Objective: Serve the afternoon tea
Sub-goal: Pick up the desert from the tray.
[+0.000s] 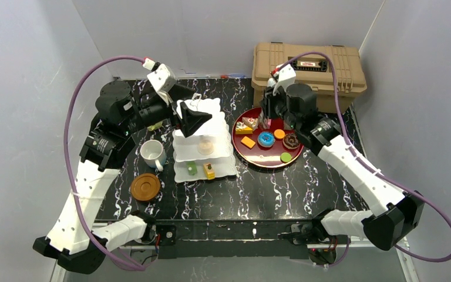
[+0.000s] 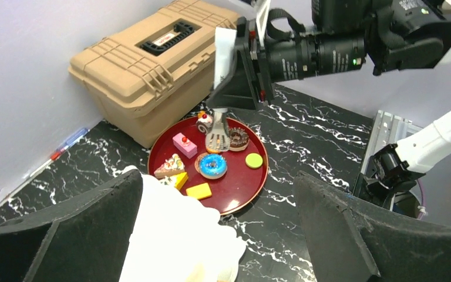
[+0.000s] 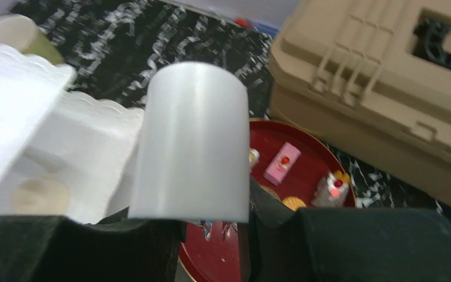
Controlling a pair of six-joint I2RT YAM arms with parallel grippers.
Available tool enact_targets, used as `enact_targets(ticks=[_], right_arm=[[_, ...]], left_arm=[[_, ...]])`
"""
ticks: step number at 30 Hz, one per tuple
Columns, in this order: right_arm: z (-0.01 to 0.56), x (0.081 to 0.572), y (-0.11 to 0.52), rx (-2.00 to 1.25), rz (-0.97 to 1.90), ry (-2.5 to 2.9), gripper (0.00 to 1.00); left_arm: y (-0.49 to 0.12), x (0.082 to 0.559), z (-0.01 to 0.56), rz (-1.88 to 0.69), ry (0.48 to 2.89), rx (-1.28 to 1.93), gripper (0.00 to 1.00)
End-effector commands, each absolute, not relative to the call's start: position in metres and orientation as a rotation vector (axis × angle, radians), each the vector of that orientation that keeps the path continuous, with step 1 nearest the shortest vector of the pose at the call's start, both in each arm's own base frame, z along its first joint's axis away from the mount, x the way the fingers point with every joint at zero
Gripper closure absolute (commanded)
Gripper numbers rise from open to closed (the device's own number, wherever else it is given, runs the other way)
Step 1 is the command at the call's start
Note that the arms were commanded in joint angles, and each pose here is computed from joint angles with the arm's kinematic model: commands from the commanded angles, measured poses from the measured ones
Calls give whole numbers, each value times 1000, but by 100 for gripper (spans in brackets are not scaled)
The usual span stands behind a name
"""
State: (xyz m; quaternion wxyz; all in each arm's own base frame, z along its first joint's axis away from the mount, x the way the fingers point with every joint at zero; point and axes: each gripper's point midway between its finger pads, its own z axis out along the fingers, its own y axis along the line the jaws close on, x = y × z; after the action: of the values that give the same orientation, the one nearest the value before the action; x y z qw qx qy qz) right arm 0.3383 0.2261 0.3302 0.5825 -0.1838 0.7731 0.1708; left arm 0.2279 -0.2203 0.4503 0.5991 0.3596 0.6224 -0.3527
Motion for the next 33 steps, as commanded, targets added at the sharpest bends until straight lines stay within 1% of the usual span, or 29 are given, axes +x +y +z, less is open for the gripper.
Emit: enact_targets(ticks=[1,8,16,22,33], right_arm=[[338,356,186,-259,200,1712,75],[298,364,193,-245,202,1753,72],[288,377,197,-166,229,1685,70],[270,383,199,-143,223,1704,61],[250,382,191,-113,187,1717,40]], left_arm=[[-215,231,450,-795,1500,798,2],[-214,233,442,-786,1525,802,2],[-212,243,422,-747,1592,806,2],[-208,246,409,-712,1643,807,2],[-207,247,413,-697,1621,808,2]])
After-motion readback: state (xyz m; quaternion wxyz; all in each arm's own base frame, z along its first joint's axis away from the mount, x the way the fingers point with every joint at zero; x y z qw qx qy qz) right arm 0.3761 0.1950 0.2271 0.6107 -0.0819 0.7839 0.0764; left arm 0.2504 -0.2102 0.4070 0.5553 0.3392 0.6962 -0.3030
